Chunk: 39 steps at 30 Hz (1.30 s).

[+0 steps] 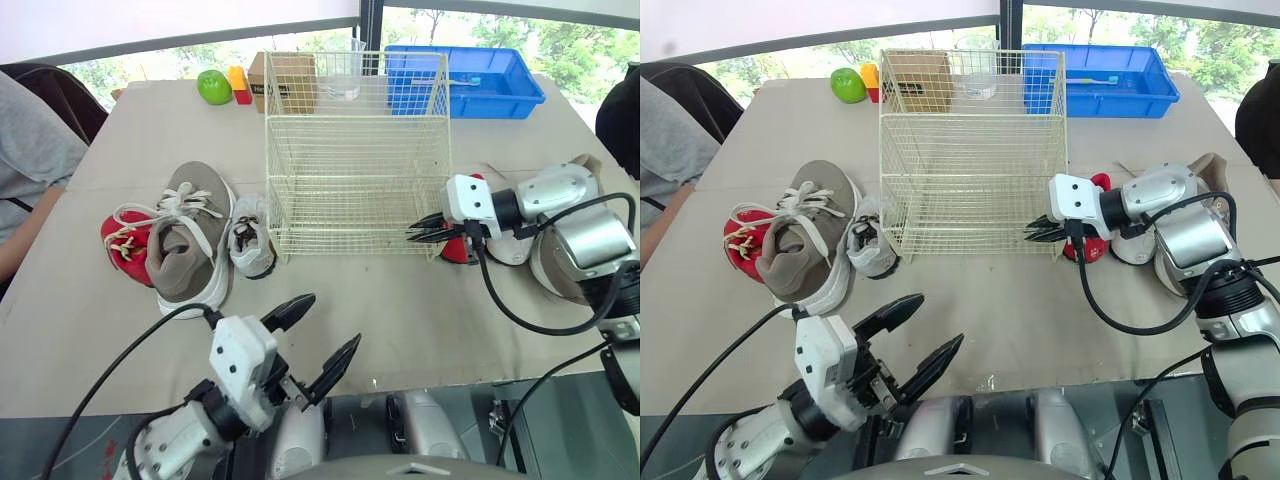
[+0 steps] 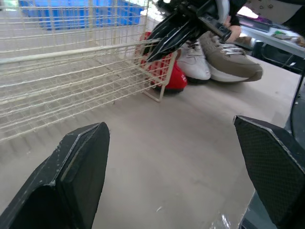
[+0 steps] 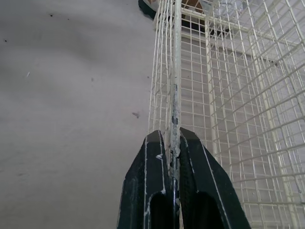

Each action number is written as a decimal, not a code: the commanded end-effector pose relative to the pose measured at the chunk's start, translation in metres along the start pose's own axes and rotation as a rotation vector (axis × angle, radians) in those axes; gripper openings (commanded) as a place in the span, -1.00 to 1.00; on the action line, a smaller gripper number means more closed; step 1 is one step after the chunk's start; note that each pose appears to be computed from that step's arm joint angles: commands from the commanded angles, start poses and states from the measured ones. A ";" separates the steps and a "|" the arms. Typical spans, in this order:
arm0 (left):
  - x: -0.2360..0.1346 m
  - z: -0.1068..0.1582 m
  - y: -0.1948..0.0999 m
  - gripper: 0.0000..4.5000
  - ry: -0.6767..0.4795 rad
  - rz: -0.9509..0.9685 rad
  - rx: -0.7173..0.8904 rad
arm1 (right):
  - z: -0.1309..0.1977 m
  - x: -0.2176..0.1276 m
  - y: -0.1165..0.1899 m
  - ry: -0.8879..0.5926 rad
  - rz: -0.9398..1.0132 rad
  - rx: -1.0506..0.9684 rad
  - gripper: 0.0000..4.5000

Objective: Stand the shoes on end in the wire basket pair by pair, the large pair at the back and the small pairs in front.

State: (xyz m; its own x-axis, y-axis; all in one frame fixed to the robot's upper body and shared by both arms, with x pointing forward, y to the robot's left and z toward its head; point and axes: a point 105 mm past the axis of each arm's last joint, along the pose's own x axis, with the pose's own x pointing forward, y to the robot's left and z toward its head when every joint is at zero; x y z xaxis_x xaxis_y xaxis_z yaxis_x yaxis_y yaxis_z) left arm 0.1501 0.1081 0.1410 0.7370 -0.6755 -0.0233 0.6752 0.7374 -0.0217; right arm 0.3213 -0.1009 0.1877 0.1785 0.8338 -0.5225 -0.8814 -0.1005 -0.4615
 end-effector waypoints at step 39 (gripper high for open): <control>-0.077 0.024 0.147 1.00 -0.030 0.704 -0.012 | 0.097 0.010 0.052 -0.624 -0.143 0.151 0.87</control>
State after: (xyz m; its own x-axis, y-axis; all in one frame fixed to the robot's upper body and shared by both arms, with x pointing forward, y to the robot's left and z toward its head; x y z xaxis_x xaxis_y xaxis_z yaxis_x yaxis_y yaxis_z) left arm 0.1891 0.2672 0.1675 0.9981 -0.0580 0.0228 0.0591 0.9969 -0.0525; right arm 0.2397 -0.0463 0.2213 0.0710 0.9962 0.0494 -0.9398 0.0835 -0.3313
